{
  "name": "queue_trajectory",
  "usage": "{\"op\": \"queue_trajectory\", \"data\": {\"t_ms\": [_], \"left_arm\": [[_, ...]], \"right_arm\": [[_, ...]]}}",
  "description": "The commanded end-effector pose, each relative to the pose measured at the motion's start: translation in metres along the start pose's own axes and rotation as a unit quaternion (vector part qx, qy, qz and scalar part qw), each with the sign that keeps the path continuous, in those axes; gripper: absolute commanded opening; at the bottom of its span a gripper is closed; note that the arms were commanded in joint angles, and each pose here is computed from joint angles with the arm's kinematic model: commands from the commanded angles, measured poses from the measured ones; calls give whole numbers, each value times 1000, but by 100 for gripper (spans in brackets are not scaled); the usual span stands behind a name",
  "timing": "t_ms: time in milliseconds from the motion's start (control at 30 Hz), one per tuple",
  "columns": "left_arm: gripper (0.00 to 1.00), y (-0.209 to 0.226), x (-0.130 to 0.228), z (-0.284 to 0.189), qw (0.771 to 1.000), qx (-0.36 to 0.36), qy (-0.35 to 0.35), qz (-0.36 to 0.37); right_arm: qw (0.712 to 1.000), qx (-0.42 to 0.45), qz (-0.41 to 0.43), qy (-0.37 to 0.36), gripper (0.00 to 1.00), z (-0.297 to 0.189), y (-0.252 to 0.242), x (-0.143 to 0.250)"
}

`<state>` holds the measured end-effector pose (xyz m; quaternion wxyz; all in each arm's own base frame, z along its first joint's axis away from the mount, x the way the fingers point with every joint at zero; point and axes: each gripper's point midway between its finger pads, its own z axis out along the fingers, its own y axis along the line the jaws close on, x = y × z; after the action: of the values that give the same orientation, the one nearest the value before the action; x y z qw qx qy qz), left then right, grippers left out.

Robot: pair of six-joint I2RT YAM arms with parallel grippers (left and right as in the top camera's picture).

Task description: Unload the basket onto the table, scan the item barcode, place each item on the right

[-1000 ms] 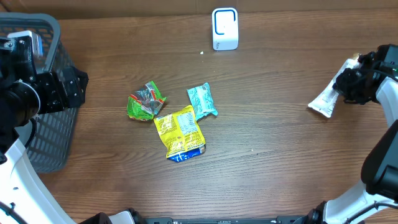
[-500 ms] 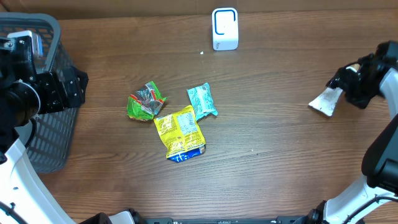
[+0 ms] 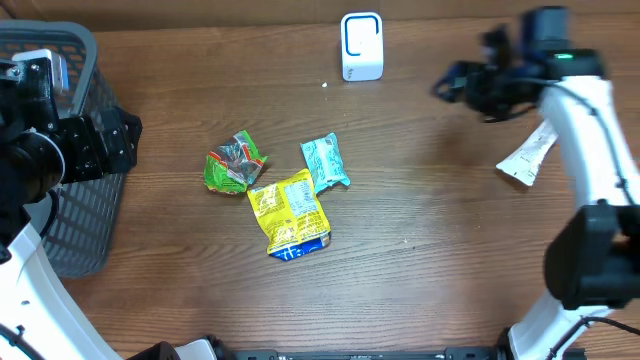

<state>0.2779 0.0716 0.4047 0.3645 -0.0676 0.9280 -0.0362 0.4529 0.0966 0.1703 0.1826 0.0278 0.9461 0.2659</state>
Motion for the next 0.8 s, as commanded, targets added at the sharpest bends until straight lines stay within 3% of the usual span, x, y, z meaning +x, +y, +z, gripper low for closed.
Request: {"op": "queue_trajectory", "data": {"t_ms": [0, 167, 467, 633, 767], "left_arm": [[100, 0, 0, 1, 1000, 4, -1, 5], [100, 0, 0, 1, 1000, 4, -1, 5], [100, 0, 0, 1, 1000, 4, -1, 6], [100, 0, 0, 1, 1000, 4, -1, 5], [100, 0, 0, 1, 1000, 4, -1, 5]], "right_arm": [[998, -13, -47, 37, 73, 38, 43, 21], [994, -33, -78, 69, 64, 77, 96, 51], [996, 24, -58, 63, 17, 149, 129, 83], [995, 57, -65, 45, 4, 189, 129, 93], [993, 98, -10, 67, 4, 202, 111, 112]]}}
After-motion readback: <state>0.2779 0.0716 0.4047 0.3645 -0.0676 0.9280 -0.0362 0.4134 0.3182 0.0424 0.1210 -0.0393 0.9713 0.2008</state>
